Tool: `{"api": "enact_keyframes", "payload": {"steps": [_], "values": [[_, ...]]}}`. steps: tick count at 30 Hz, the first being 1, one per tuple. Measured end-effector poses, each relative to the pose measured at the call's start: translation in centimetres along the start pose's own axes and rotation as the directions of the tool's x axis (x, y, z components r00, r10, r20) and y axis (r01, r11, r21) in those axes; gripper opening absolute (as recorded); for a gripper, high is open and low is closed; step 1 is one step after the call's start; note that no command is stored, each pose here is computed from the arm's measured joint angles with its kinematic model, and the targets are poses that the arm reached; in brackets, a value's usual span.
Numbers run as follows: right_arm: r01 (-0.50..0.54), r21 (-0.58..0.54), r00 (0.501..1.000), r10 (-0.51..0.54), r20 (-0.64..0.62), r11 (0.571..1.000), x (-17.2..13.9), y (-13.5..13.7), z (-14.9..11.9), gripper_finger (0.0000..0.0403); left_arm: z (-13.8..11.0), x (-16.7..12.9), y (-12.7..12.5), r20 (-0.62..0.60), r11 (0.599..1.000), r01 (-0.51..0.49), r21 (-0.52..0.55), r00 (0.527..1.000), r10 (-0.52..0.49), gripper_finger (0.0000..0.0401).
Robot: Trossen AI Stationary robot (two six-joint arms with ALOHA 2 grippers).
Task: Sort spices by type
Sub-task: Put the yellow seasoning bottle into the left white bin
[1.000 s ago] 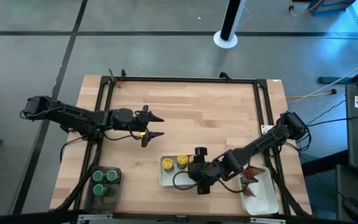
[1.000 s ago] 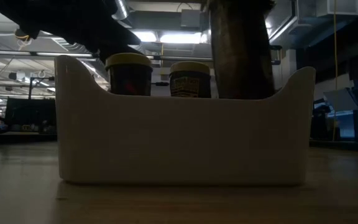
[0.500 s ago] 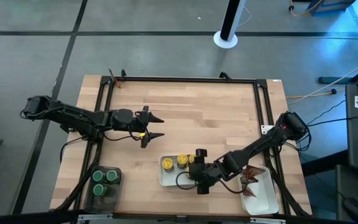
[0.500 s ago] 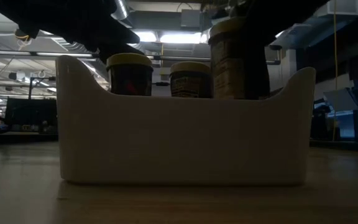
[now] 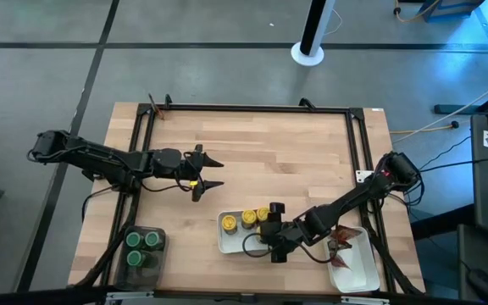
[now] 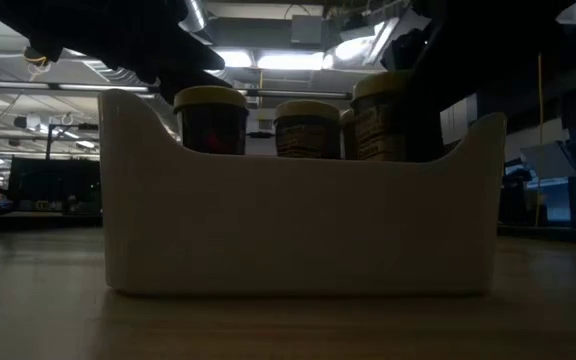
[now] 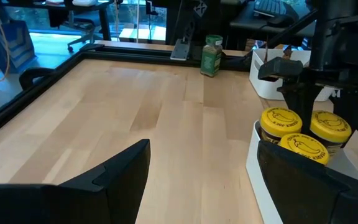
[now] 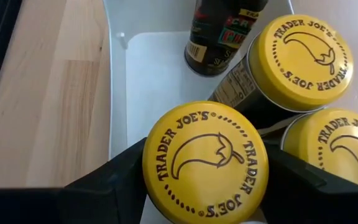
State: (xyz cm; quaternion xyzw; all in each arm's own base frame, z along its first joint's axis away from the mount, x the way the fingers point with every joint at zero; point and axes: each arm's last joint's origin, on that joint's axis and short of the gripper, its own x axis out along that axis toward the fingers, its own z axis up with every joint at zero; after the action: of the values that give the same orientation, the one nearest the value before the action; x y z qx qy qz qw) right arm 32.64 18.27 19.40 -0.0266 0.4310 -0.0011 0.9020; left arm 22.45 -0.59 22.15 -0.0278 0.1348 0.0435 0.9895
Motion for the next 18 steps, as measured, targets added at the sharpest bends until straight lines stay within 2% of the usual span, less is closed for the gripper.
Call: {"api": "enact_keyframes", "payload": {"steps": [7, 11, 14, 18], "values": [[0.005, 0.013, 1.000, -0.005, 0.026, 1.000, 0.10, -0.03, 0.21, 0.0243, 0.00, 0.00, 0.00, 0.000, 1.000, 0.000, -0.001, 1.000, 0.000, 0.0280], [-0.005, 0.069, 1.000, 0.004, 0.016, 0.998, 0.18, -0.22, 0.23, 0.0246, -0.04, 0.00, -0.01, -0.004, 1.000, 0.000, -0.006, 1.000, 0.000, 0.0280], [-0.011, 0.076, 1.000, 0.011, 0.001, 0.997, 0.26, -0.18, 0.05, 0.0267, -0.09, -0.02, -0.13, -0.008, 1.000, 0.005, -0.005, 1.000, -0.005, 0.0280], [-0.009, 0.099, 1.000, 0.009, 0.000, 0.995, 0.29, -0.14, 0.08, 0.0315, -0.10, -0.03, -0.25, -0.009, 1.000, 0.011, -0.003, 1.000, -0.011, 0.0280]]}}
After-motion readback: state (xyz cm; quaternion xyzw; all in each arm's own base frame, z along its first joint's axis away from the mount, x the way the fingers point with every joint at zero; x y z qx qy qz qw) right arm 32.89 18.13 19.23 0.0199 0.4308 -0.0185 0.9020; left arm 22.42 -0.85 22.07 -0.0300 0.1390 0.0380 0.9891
